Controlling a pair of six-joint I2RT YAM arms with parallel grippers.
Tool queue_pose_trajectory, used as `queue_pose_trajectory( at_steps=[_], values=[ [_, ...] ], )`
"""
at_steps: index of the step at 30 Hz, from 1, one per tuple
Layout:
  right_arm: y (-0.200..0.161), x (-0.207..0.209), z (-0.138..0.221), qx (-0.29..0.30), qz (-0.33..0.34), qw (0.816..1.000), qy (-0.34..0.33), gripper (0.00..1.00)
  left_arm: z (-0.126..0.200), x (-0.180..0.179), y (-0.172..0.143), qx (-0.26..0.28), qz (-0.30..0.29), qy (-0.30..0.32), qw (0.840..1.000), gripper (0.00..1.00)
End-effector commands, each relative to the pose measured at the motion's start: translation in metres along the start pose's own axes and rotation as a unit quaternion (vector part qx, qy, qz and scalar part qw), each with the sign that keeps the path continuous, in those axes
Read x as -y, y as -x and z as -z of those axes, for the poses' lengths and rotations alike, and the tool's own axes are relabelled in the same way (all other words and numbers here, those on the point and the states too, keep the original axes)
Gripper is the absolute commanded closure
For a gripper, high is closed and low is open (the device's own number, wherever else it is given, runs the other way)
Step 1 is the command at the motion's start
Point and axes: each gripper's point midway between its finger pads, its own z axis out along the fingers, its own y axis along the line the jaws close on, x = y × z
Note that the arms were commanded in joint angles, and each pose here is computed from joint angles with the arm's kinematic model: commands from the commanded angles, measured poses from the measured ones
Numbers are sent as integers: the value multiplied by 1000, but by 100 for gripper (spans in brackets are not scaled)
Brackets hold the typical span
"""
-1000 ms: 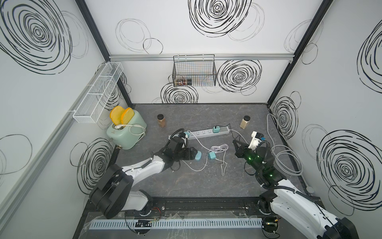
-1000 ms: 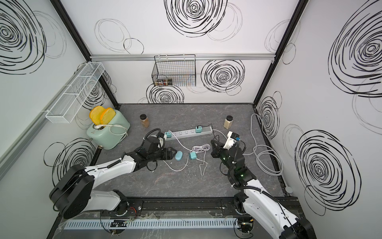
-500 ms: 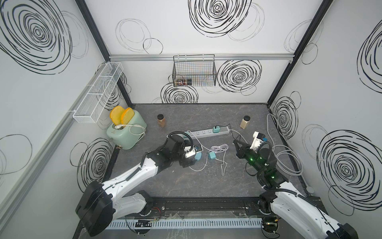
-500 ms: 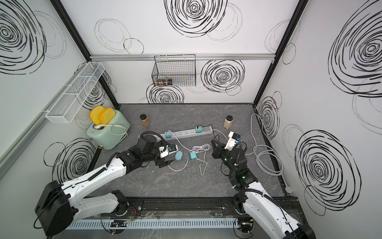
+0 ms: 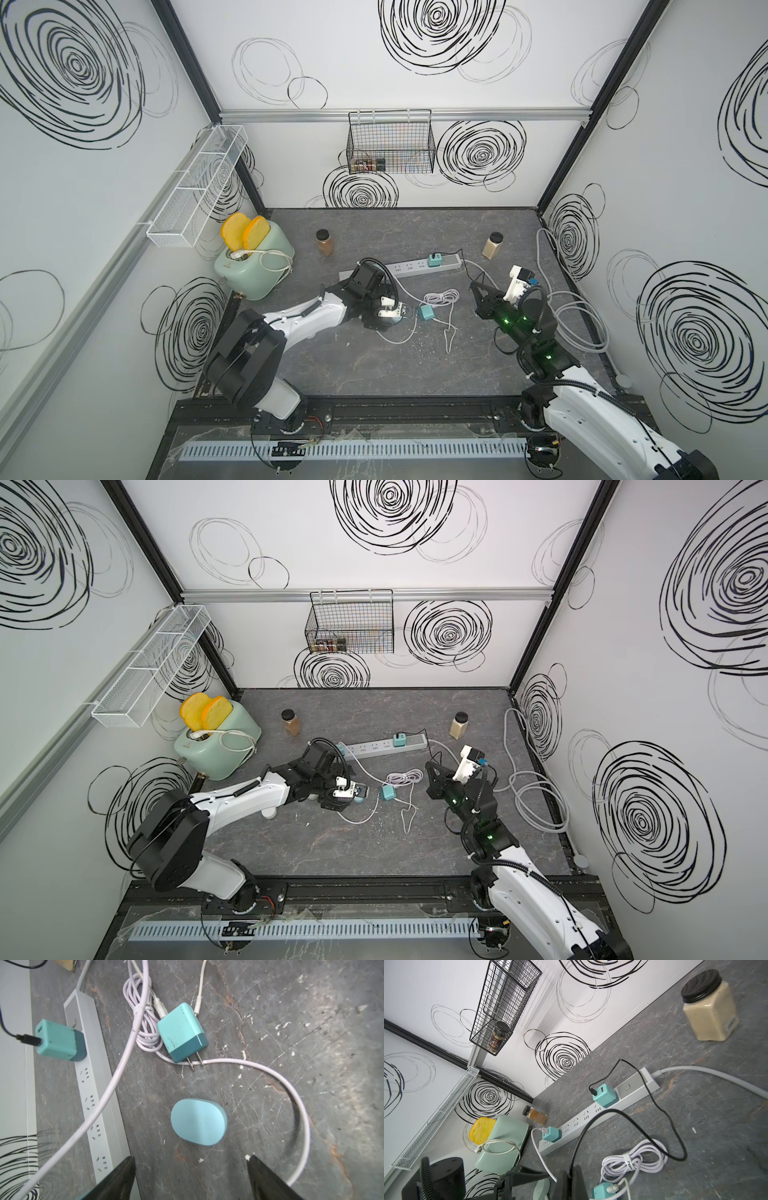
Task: Charge the bluetooth headset
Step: Pick up the bluetooth headset from the center of the board.
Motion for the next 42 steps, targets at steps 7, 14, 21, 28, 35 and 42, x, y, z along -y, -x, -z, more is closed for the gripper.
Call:
queue_pose_trajectory(
  at_steps=[7, 14, 21, 28, 35, 42],
  values=[
    [5, 1, 3, 11, 0, 1000, 0, 95, -29, 2, 8, -23, -90, -63, 994, 13],
    [5, 2, 5, 11, 2, 1000, -3, 95, -38, 5, 1, -46, -96, -93, 990, 14],
    [5, 3, 5, 12, 4, 1000, -6, 95, -45, 10, -4, -52, -91, -118, 987, 21],
    [6, 4, 5, 13, 5, 1000, -7, 96, -54, 14, -6, -59, -89, -134, 985, 26],
    [6, 4, 5, 15, 5, 1000, -7, 96, -57, 17, -8, -65, -91, -142, 984, 32],
    [7, 2, 6, 14, 5, 1000, -3, 96, -56, 17, -5, -58, -82, -144, 984, 47]
  ],
)
